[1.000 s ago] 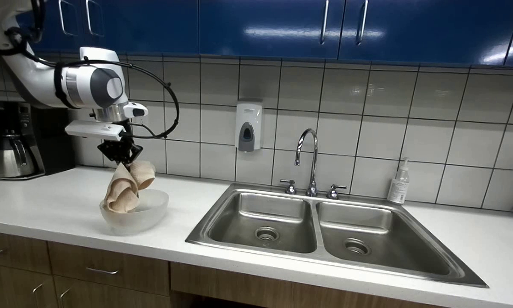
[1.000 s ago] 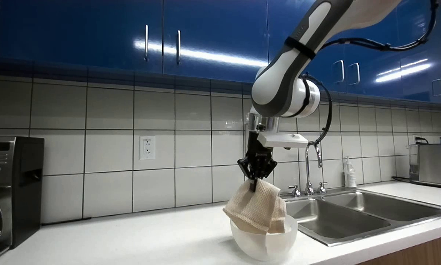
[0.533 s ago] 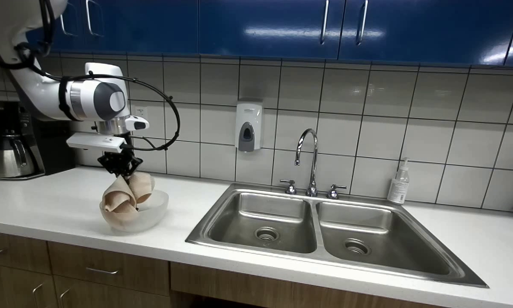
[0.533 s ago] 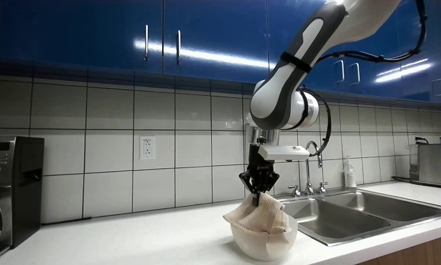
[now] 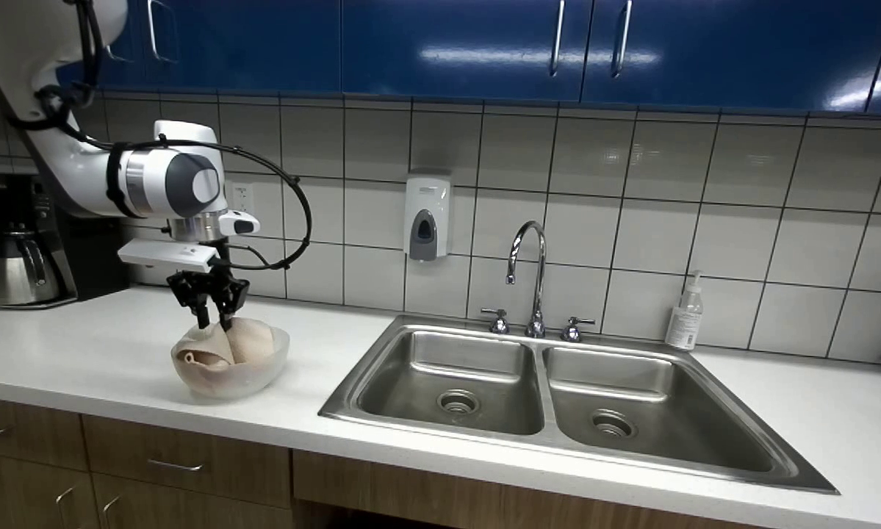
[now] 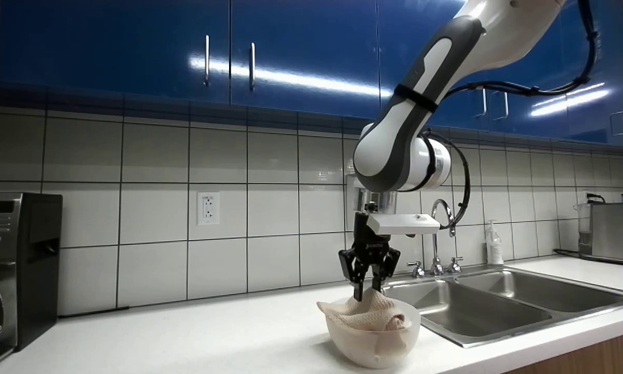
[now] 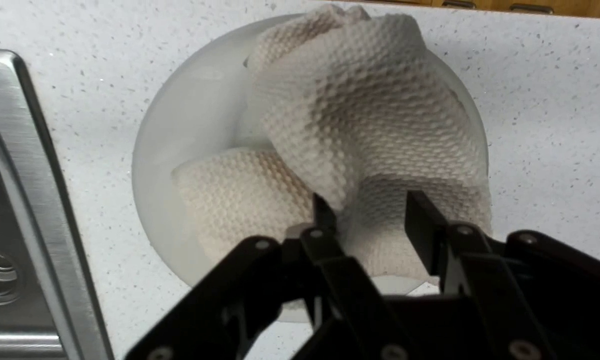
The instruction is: Put the white cloth inside the plastic bowl
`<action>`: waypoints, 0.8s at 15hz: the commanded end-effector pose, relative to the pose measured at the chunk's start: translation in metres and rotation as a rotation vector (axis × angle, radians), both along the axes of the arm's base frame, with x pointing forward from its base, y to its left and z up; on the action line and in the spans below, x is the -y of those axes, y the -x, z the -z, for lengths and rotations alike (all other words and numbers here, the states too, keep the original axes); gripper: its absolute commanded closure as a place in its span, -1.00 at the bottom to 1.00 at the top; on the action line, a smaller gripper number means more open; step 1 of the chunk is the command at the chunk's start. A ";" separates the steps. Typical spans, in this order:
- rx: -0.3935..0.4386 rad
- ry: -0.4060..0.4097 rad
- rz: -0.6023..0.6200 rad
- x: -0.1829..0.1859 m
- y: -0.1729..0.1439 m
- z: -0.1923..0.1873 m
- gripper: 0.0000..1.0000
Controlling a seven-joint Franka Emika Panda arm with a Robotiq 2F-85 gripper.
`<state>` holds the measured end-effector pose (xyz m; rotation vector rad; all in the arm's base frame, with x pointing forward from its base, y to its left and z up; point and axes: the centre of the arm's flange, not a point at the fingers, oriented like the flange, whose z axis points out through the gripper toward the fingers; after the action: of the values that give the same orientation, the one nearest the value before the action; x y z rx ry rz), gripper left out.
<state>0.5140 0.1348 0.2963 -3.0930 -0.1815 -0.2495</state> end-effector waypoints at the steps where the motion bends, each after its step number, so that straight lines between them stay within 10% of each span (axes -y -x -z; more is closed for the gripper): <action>1: 0.004 -0.013 -0.005 0.005 0.000 -0.006 -0.51; 5: 0.013 -0.017 -0.011 0.004 0.003 -0.014 -1.00; 12: 0.011 0.002 -0.027 0.009 0.023 -0.050 -1.00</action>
<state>0.5112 0.1340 0.3200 -3.0886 -0.1902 -0.2774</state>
